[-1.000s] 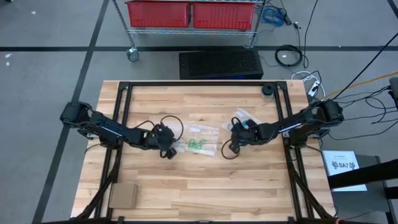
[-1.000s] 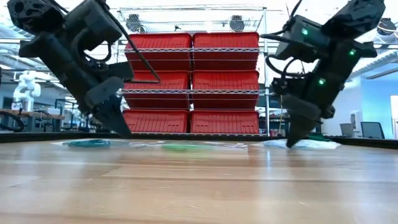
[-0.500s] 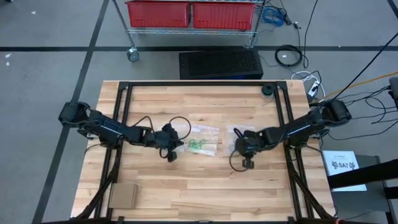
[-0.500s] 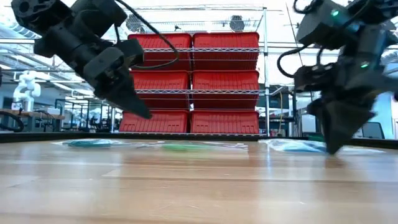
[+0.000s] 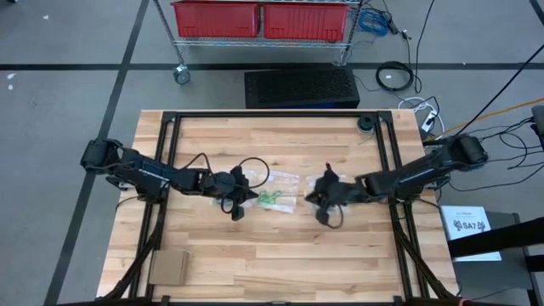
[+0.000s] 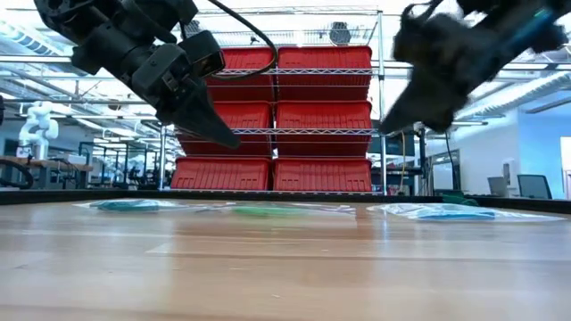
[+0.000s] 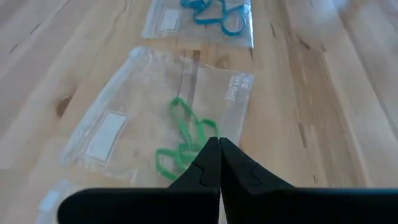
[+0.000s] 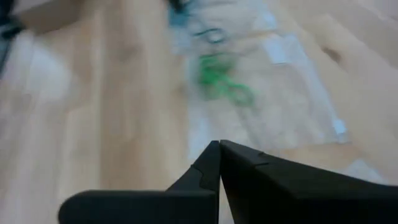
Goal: Sort rubber bands
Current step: Adjust the transparent zip lock bags
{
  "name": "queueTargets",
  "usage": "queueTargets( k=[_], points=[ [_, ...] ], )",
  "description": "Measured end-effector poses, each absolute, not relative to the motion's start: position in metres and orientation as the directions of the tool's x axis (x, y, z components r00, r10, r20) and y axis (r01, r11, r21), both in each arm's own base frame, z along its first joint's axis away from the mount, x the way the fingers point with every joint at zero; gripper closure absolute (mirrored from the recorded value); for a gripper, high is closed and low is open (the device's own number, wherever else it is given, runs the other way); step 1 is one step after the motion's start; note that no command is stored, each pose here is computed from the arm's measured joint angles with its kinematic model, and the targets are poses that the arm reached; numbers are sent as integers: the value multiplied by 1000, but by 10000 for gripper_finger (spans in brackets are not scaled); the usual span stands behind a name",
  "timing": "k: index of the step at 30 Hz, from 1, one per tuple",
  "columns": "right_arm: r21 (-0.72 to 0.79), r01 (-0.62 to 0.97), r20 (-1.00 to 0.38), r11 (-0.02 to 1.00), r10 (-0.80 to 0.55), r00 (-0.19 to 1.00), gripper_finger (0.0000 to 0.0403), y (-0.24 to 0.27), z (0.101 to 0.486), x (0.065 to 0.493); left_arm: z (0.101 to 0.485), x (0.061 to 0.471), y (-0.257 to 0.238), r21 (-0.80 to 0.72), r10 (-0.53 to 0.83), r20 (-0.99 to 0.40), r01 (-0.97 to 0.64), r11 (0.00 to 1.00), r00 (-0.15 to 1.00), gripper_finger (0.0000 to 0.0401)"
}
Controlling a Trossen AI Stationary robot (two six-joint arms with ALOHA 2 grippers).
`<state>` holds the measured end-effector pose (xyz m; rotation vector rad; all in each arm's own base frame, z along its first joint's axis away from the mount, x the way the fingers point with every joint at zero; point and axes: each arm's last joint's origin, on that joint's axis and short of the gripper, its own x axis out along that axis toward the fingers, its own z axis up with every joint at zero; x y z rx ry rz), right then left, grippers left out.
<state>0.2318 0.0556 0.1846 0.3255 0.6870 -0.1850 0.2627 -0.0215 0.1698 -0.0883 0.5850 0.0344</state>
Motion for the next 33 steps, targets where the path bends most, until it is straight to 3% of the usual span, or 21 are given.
queueTargets(
  k=[4,9,13,18,33],
  points=[
    [235,338,-594,911,-141,792,403,38,169,257,169,262,-21,-79,11,-559,-67,995,829,401],
    [177,459,-645,871,-249,722,403,16,136,285,169,262,-21,-89,27,-564,-93,992,825,401],
    [146,465,-677,873,-255,691,403,8,124,307,169,262,-21,-88,29,-564,-95,992,825,401],
    [93,414,-762,906,-202,615,403,4,114,316,169,262,-21,-104,34,-563,-112,988,826,401],
    [-35,176,-818,984,-129,560,403,-6,113,314,175,266,-6,-113,52,-503,-125,986,863,401]
  ],
)
